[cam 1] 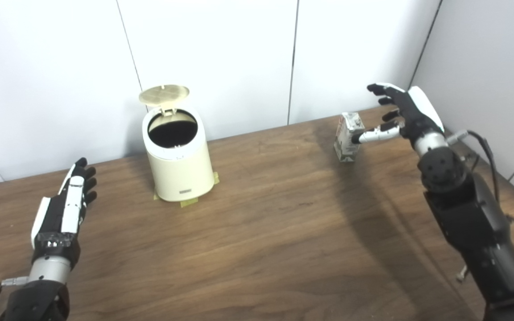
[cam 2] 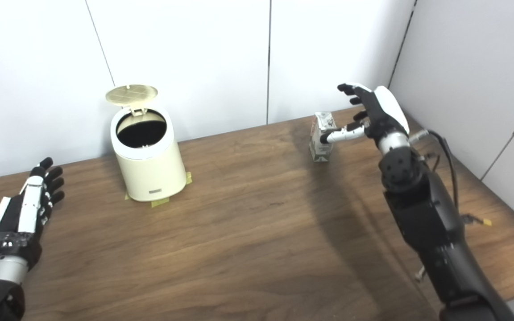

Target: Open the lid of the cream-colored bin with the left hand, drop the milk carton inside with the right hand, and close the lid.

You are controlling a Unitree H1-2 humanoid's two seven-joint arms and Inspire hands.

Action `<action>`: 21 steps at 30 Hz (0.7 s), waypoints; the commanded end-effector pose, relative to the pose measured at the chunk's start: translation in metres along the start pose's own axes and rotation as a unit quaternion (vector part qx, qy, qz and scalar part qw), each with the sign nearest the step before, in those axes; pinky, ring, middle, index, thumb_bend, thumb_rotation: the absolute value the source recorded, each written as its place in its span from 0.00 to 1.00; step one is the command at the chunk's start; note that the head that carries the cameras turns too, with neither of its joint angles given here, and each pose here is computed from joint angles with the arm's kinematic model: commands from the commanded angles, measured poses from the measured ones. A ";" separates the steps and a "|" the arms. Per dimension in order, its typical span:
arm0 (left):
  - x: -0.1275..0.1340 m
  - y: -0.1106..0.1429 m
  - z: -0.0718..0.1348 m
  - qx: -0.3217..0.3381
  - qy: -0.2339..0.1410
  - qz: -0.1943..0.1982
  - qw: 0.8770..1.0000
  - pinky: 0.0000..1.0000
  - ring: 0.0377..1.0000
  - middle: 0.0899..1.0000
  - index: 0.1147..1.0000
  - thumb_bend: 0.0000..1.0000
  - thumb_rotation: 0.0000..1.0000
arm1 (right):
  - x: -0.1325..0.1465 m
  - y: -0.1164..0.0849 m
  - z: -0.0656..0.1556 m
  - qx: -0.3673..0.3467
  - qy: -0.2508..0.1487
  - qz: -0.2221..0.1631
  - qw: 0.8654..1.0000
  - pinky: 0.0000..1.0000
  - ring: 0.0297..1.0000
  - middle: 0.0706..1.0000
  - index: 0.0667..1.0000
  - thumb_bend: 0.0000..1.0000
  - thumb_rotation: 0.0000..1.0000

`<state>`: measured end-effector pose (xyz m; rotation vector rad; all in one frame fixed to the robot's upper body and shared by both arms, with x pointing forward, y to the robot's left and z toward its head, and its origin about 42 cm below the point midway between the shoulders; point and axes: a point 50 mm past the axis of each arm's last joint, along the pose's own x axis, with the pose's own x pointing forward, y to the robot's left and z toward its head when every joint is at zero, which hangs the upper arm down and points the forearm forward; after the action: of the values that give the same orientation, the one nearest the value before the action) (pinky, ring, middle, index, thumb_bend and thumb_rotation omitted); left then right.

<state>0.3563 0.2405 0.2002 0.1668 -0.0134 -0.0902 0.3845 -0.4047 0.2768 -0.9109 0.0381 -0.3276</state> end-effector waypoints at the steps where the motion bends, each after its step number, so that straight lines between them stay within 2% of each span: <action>1: 0.005 0.004 0.021 0.008 -0.043 0.001 0.999 0.94 0.95 0.94 0.98 0.42 1.00 | 0.022 -0.026 0.018 -0.044 -0.022 -0.016 0.999 0.68 0.84 0.86 0.82 0.95 0.01; 3: 0.004 0.005 0.022 0.008 -0.041 0.003 0.999 0.95 0.95 0.94 0.98 0.40 1.00 | 0.033 -0.027 0.020 -0.072 -0.017 -0.001 0.997 0.74 0.84 0.86 0.84 0.95 0.00; 6: 0.002 0.005 0.022 0.008 -0.038 0.005 0.999 0.94 0.95 0.94 0.98 0.41 1.00 | 0.048 -0.025 0.021 -0.121 -0.009 0.016 0.992 0.73 0.84 0.86 0.83 0.96 0.00; 10: 0.002 0.006 0.023 0.010 -0.036 0.003 0.999 0.94 0.95 0.94 0.98 0.41 1.00 | 0.063 -0.022 0.020 -0.180 -0.002 0.036 0.983 0.63 0.81 0.86 0.83 0.98 0.00; 13: 0.001 0.006 0.025 0.015 -0.036 0.001 0.999 0.97 0.95 0.93 0.98 0.41 1.00 | 0.067 -0.020 0.020 -0.196 0.000 0.041 0.980 0.63 0.81 0.86 0.83 1.00 0.00; 17: 0.000 0.006 0.026 0.014 -0.036 -0.009 0.999 0.94 0.95 0.91 0.98 0.39 1.00 | 0.072 -0.016 0.019 -0.208 0.005 0.048 0.977 0.61 0.79 0.86 0.83 1.00 0.00; 21: -0.001 0.007 0.027 0.010 -0.036 -0.011 0.999 0.97 0.96 0.92 0.97 0.40 1.00 | 0.074 -0.011 0.017 -0.203 0.002 0.054 0.978 0.62 0.80 0.85 0.82 1.00 0.00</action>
<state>0.3519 0.2436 0.2065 0.1817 -0.0052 -0.1055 0.4461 -0.4166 0.2665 -1.2790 0.2594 -0.1723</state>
